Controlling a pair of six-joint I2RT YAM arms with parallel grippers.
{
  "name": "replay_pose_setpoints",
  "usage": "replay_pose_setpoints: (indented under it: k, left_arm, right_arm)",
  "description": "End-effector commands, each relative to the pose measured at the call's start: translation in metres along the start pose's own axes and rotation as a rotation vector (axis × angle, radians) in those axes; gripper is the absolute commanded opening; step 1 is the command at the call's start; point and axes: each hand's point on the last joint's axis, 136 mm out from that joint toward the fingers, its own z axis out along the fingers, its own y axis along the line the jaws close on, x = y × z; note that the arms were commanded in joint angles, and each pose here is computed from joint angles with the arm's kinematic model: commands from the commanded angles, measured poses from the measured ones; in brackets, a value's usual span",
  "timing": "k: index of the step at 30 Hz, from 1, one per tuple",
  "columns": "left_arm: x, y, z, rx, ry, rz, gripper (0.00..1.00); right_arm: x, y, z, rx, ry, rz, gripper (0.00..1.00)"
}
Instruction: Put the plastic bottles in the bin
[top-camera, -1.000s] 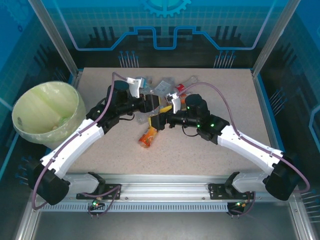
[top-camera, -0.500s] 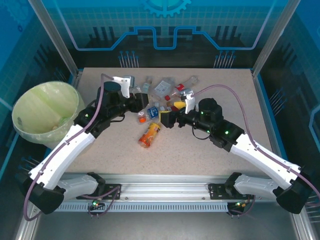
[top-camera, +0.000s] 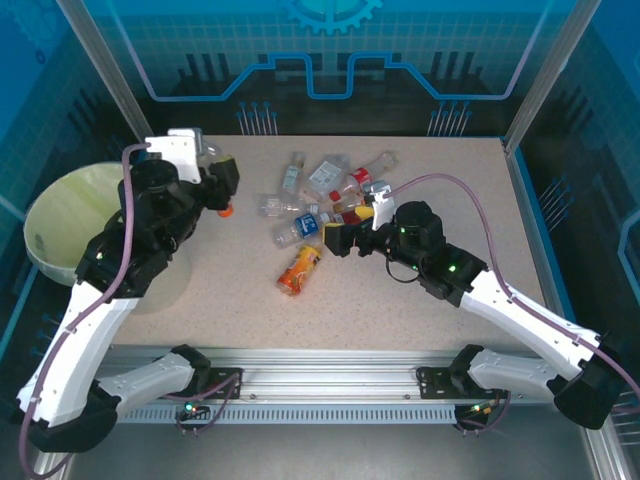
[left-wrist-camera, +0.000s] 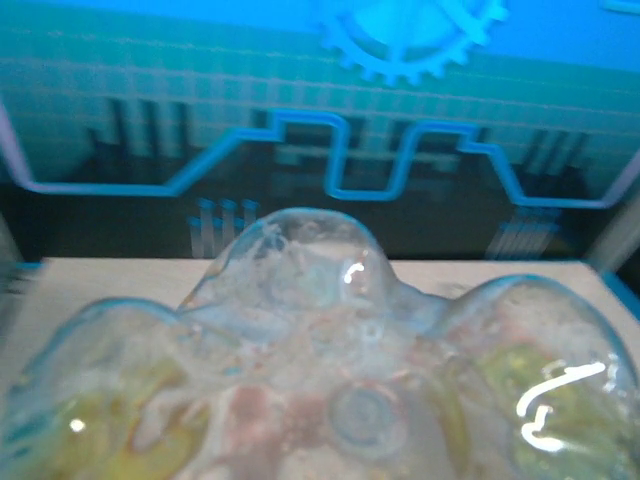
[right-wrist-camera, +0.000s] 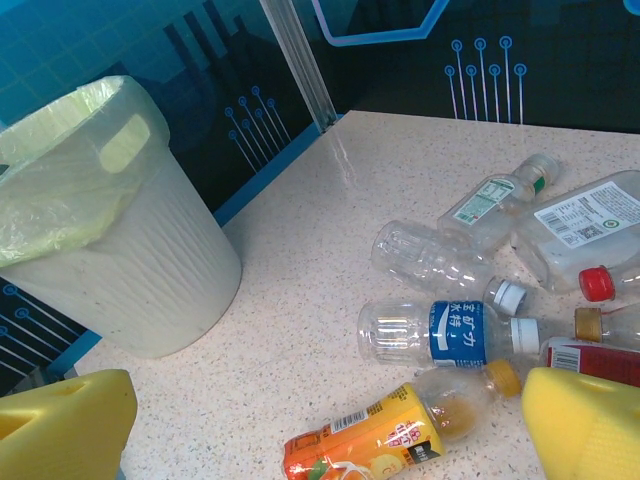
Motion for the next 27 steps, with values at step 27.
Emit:
replay_pose_setpoints:
  k: [27]
  left_arm:
    - [0.079,0.282,0.02,-0.685,0.193,-0.585,0.53]
  right_arm:
    - [0.005,-0.006,0.0,0.038,0.035,-0.01,1.0]
